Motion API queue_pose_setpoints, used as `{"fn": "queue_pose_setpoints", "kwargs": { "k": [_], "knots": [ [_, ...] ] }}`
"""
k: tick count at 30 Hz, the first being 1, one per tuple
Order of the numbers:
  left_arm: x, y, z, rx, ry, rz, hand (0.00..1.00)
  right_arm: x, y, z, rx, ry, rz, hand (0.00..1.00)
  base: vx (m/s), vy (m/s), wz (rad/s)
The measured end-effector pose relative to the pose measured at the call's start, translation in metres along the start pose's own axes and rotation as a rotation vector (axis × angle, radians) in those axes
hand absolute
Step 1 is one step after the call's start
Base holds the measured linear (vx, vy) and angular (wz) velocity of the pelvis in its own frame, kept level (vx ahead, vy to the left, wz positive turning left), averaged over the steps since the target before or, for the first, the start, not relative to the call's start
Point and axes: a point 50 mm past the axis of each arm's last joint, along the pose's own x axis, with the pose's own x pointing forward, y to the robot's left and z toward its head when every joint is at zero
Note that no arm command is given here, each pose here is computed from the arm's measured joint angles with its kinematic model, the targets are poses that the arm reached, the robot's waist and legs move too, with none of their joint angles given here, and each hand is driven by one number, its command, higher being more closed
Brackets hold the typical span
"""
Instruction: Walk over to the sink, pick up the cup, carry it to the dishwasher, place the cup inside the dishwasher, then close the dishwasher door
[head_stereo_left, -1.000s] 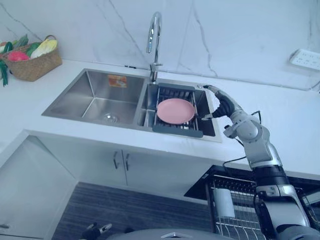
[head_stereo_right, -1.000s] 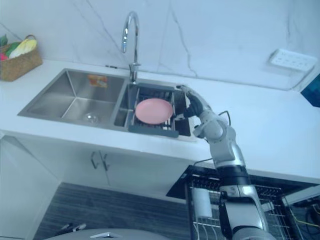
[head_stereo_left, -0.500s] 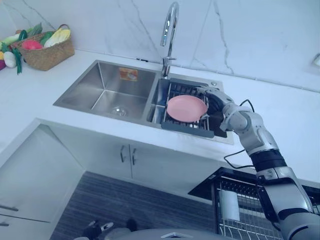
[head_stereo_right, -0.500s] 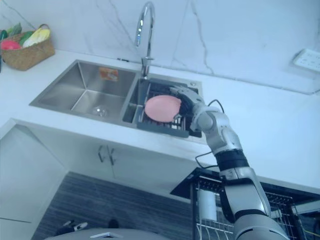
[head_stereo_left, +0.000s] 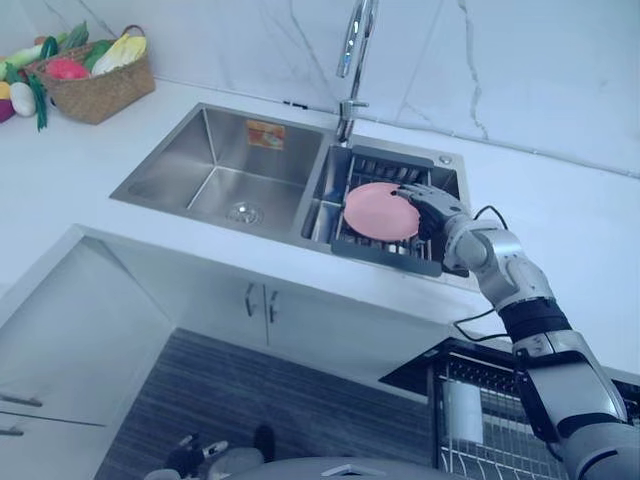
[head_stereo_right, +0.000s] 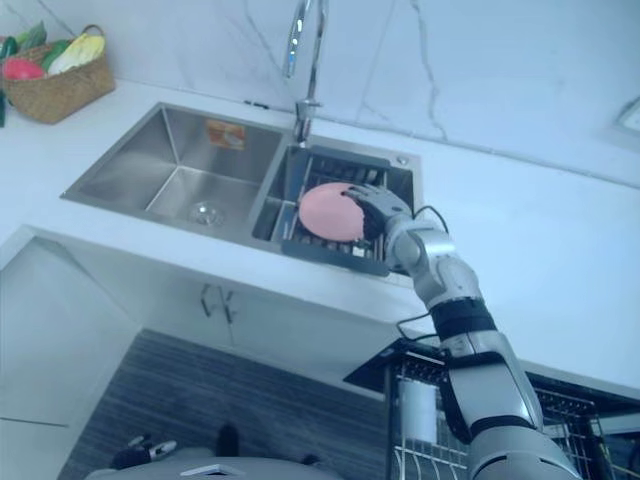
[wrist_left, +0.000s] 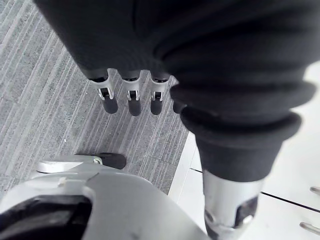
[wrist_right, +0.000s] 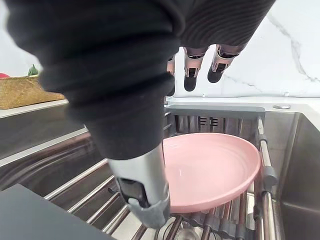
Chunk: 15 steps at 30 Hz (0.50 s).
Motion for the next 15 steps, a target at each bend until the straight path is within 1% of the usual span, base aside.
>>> {"fn": "queue_pose_setpoints", "kwargs": {
  "k": [3, 9, 15],
  "knots": [
    [0.0, 0.0, -0.001, -0.001, 0.001, 0.001, 0.0, 0.0, 0.001, 0.0, -0.019, 0.005, 0.005, 0.0, -0.01, 0.002, 0.01],
    [-0.001, 0.004, -0.002, -0.036, 0.001, 0.009, 0.0, 0.003, 0.015, 0.002, -0.081, 0.009, 0.076, 0.0, -0.04, 0.013, 0.01],
    [-0.001, 0.007, 0.0, -0.045, -0.006, 0.019, 0.0, 0.004, 0.016, 0.003, -0.104, 0.012, 0.081, 0.0, -0.01, 0.013, 0.01]
  ]
}}
